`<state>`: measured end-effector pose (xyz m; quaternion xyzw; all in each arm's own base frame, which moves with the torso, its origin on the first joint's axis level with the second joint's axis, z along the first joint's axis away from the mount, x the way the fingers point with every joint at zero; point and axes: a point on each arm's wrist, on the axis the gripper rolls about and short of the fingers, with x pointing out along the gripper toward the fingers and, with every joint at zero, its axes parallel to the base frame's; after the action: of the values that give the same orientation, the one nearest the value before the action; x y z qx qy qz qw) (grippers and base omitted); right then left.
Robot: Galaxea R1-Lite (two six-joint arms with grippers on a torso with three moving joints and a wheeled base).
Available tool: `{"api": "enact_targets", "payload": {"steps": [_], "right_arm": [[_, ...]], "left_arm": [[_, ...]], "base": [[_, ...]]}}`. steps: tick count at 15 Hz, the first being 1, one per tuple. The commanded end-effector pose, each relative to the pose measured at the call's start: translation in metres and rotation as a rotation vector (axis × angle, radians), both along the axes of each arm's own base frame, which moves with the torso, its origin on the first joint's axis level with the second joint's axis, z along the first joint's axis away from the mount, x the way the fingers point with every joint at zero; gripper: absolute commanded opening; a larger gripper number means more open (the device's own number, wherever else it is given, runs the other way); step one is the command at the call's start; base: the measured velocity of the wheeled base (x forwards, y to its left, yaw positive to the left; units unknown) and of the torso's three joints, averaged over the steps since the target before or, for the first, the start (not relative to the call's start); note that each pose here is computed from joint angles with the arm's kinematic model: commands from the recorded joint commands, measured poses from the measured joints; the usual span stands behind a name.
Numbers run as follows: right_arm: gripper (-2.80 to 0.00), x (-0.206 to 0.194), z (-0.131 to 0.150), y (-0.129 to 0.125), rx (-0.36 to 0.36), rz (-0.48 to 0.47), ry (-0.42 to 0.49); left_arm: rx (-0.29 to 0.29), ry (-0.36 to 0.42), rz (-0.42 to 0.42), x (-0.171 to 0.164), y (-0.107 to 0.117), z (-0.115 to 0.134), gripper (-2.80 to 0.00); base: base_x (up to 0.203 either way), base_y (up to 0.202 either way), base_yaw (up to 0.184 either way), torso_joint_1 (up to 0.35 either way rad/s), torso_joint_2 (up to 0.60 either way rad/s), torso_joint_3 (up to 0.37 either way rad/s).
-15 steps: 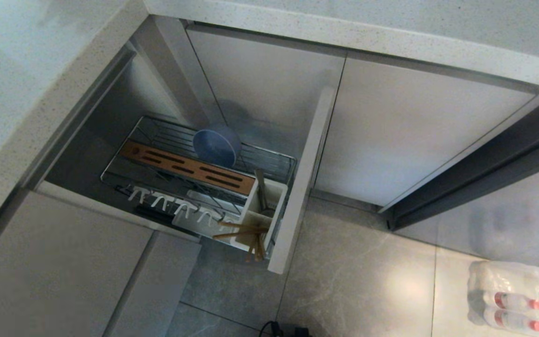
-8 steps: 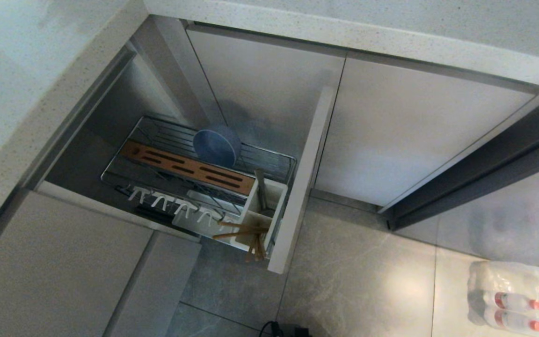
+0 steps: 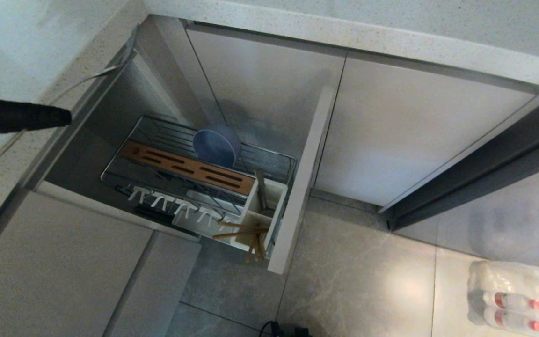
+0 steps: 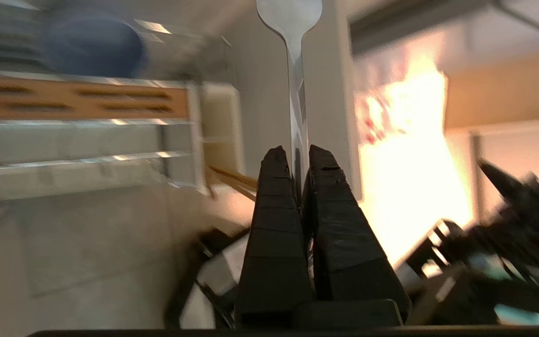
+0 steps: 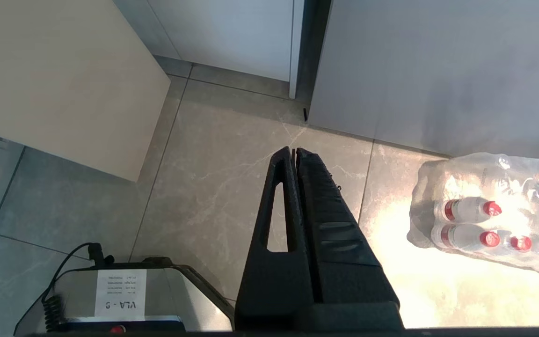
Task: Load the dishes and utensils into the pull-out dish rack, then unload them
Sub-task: Pick up the fork and place it in the cupboard
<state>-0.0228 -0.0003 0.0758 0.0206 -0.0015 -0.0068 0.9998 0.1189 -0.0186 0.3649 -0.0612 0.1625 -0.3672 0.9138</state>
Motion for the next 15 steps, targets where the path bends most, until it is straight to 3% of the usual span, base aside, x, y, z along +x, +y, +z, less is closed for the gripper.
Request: {"api": "enact_targets", "payload": {"steps": [1,6,10,15], "right_arm": [[-2.8,0.0,0.0,0.0,0.0,0.0,0.001],[-2.8,0.0,0.0,0.0,0.0,0.0,0.001],[-2.8,0.0,0.0,0.0,0.0,0.0,0.001],[-2.8,0.0,0.0,0.0,0.0,0.0,0.001]], "left_arm": [[0.013,0.05,-0.043,0.009,-0.008,-0.009,-2.8],[0.07,0.18,-0.02,0.047,-0.021,-0.033,-2.8],[0.193,0.264,0.073,0.073,-0.038,-0.054,-2.8],[0.249,0.292,0.061,0.102,-0.06,-0.068,-2.8]], "base": [[0.0,0.0,0.0,0.0,0.0,0.0],[0.0,0.0,0.0,0.0,0.0,0.0],[0.0,0.0,0.0,0.0,0.0,0.0],[0.0,0.0,0.0,0.0,0.0,0.0]]}}
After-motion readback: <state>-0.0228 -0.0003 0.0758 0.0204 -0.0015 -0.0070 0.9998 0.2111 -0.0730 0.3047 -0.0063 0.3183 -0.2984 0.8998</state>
